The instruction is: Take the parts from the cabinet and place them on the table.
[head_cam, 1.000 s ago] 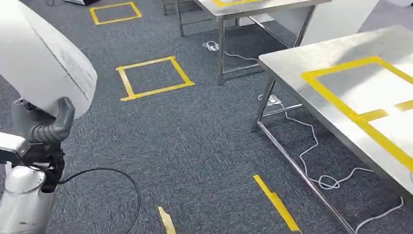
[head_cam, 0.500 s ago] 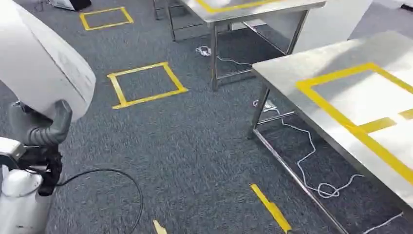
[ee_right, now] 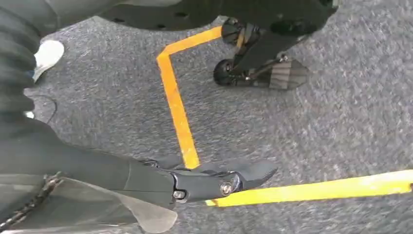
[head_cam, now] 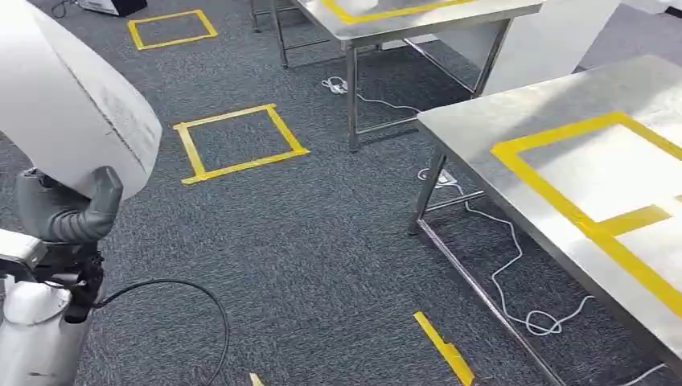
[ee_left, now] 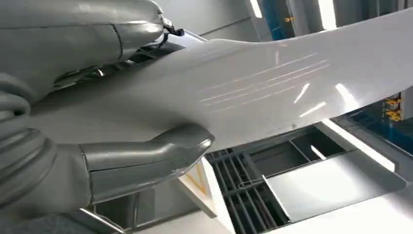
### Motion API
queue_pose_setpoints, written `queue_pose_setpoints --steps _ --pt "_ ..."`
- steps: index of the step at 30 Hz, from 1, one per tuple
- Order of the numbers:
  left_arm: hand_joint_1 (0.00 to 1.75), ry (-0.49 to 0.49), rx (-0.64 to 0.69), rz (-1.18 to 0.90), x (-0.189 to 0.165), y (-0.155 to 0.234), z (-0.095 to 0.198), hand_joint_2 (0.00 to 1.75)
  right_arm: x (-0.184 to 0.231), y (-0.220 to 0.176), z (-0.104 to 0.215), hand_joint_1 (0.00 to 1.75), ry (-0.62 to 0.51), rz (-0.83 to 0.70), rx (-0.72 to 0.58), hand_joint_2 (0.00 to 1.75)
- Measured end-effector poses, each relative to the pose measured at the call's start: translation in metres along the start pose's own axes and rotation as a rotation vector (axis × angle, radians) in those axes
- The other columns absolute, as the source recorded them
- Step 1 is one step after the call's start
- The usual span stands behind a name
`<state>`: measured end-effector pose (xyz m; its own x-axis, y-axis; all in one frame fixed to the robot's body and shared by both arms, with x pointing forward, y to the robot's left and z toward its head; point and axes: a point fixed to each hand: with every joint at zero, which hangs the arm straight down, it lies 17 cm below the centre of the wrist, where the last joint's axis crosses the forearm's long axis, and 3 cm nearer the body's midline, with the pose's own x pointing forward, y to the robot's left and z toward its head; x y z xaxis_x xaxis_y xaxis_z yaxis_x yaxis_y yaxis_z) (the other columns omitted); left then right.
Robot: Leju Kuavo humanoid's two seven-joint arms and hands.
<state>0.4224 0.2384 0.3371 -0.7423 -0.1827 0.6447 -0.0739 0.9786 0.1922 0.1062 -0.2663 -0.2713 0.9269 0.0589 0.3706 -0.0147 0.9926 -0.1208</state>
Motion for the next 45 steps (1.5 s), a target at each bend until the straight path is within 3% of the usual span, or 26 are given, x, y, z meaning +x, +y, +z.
queue_pose_setpoints --steps 45 --pt "1.75 -0.001 -0.001 0.010 0.0015 -0.0053 -0.0011 1.75 0.0020 0.0034 -0.0005 0.00 0.014 -0.015 0.021 1.75"
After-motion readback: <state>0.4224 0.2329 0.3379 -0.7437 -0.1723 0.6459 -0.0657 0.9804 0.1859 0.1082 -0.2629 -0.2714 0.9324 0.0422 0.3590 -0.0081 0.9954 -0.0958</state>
